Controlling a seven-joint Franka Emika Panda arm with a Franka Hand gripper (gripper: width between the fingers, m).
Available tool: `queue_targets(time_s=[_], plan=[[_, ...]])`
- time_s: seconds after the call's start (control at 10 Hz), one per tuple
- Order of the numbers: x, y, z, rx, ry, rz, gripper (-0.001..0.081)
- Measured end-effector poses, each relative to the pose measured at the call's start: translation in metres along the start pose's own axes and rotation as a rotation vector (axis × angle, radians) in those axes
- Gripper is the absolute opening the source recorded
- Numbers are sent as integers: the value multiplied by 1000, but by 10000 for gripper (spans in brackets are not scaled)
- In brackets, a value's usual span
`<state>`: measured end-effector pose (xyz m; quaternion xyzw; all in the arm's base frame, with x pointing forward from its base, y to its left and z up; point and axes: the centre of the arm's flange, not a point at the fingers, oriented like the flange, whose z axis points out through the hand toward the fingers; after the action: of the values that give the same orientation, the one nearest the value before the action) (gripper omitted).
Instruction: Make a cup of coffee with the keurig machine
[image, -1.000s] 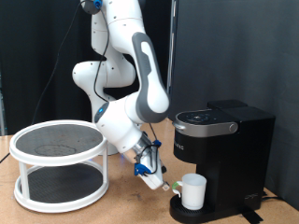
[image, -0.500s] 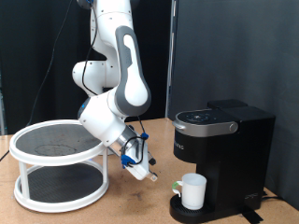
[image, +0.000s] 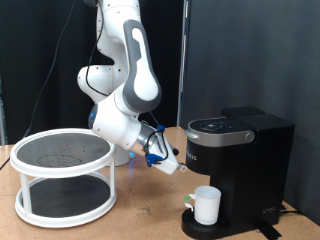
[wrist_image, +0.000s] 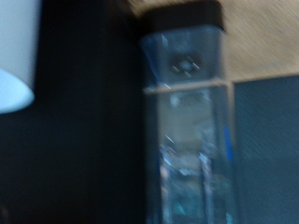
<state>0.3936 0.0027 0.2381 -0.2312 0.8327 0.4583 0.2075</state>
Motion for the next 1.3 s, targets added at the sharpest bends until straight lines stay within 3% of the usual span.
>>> queue_targets(time_s=[0.3,0.6,1.0,1.3], plan=[[-5,32,-7,-55,38,13,734],[-9,63,-14,-101,29,-12,734],[-25,103,-26,-190,-34,-85,734],[-44,130,-39,-225,-124,-137,734]])
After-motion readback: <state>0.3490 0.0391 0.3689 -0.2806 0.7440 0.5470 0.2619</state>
